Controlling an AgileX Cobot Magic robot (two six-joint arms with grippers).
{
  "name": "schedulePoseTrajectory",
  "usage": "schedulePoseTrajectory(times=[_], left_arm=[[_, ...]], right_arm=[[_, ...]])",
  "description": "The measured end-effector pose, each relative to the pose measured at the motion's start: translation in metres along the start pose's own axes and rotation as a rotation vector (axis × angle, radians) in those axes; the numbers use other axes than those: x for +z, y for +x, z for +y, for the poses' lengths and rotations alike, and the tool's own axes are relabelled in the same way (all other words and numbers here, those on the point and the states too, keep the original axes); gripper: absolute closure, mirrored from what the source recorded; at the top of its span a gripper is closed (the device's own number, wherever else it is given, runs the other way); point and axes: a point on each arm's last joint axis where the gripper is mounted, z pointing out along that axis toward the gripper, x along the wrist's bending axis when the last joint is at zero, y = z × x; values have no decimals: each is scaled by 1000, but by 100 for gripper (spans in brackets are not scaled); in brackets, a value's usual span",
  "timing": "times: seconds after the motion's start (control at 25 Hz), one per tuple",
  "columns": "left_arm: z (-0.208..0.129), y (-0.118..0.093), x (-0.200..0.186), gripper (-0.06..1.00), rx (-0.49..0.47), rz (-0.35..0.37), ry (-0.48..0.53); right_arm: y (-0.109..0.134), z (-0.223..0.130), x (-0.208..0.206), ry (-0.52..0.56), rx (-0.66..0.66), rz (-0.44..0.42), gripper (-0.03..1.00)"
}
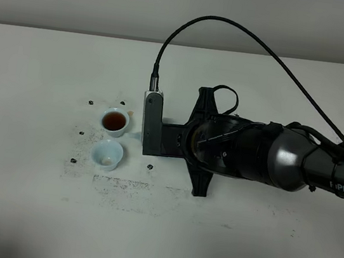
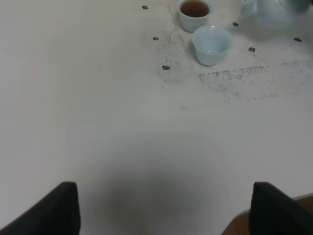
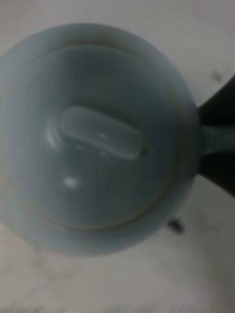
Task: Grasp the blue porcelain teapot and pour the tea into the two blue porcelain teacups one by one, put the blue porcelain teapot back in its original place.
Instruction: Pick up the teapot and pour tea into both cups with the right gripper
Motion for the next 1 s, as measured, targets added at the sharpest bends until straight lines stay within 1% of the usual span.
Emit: schedulePoseTrajectory(times=[0.16, 0.32, 0.52, 1.0], left_arm=[[0, 0, 0, 27, 0, 0, 0], [0, 0, 0, 27, 0, 0, 0], [0, 0, 0, 27, 0, 0, 0], [0, 0, 0, 27, 0, 0, 0]], right_arm=[[-5, 0, -1, 14, -95, -64, 93], [-6, 8, -3, -14, -192, -109, 93], [-6, 16, -5, -70, -247, -133, 93], [-9, 18, -5, -87, -394, -192, 93]])
